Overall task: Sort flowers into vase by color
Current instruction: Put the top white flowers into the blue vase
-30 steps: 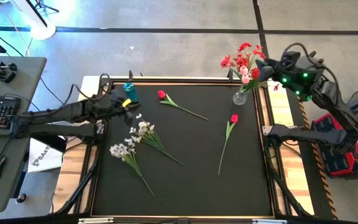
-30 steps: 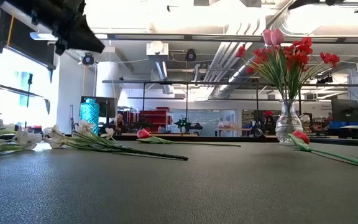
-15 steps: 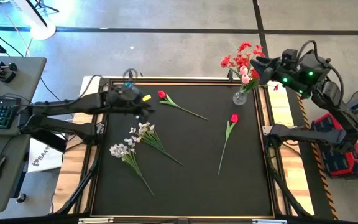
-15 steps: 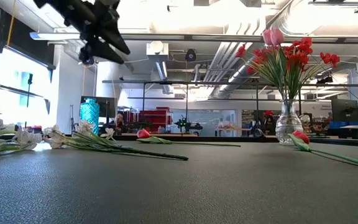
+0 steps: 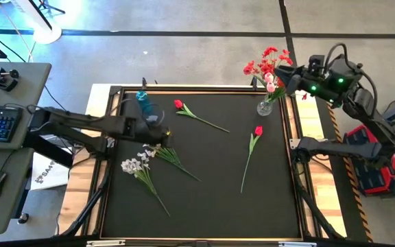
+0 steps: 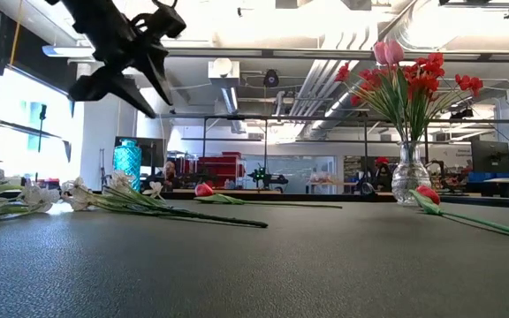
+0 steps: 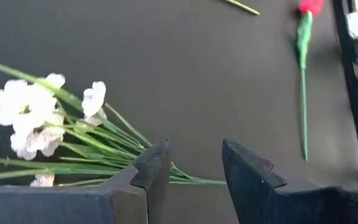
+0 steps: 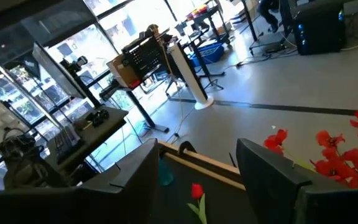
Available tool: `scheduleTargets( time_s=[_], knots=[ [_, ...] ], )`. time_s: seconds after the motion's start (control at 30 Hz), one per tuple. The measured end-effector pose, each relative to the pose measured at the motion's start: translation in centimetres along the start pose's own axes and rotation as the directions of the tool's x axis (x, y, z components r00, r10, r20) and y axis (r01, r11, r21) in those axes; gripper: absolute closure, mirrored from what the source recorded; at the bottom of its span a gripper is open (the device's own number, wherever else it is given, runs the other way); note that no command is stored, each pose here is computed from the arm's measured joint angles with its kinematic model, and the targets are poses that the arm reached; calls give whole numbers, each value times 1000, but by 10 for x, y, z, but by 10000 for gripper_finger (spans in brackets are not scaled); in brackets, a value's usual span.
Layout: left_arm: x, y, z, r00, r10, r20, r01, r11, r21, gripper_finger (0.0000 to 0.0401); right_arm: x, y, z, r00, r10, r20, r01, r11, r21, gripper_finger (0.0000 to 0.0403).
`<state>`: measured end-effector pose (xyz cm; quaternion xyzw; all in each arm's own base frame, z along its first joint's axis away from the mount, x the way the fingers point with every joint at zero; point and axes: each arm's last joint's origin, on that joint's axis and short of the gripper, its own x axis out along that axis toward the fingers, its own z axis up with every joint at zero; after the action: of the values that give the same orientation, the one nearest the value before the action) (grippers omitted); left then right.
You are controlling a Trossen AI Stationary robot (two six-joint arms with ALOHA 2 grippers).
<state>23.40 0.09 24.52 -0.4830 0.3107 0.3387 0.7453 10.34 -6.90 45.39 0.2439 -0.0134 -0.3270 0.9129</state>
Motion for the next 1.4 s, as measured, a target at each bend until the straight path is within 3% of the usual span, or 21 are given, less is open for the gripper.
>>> scheduleTargets(
  time_s=[0.23, 0.47, 0.77, 0.83, 0.97, 1.13, 1.4],
  knots=[
    [12, -2, -12, 999, 41, -31, -42, 998, -40, 269, 10, 10, -5, 973, 199, -115, -202, 979, -14, 198],
    [9, -7, -21, 999, 7, -33, -7, 1000, -24, 269, 8, 24, -5, 935, 336, -117, -341, 940, -29, 198],
    [23, -16, -35, 991, 18, 135, 25, 952, -304, 269, 5, 36, -19, 804, 520, -290, -555, 831, -49, 198],
    [35, -18, -43, 993, 30, 110, 11, 933, -359, 269, 3, 36, -21, 798, 519, -307, -557, 829, -45, 198],
    [57, -26, -60, 997, -3, 72, 34, 900, -435, 269, 3, 32, -26, 814, 463, -350, -495, 869, -2, 198],
    [70, -29, -74, 999, -19, 34, 33, 868, -496, 269, 2, 25, -35, 822, 373, -431, -428, 903, -35, 198],
    [68, -19, -85, 989, 79, -122, -132, 835, -535, 269, 0, 18, -44, 821, 261, -507, -317, 948, -24, 198]
  ],
)
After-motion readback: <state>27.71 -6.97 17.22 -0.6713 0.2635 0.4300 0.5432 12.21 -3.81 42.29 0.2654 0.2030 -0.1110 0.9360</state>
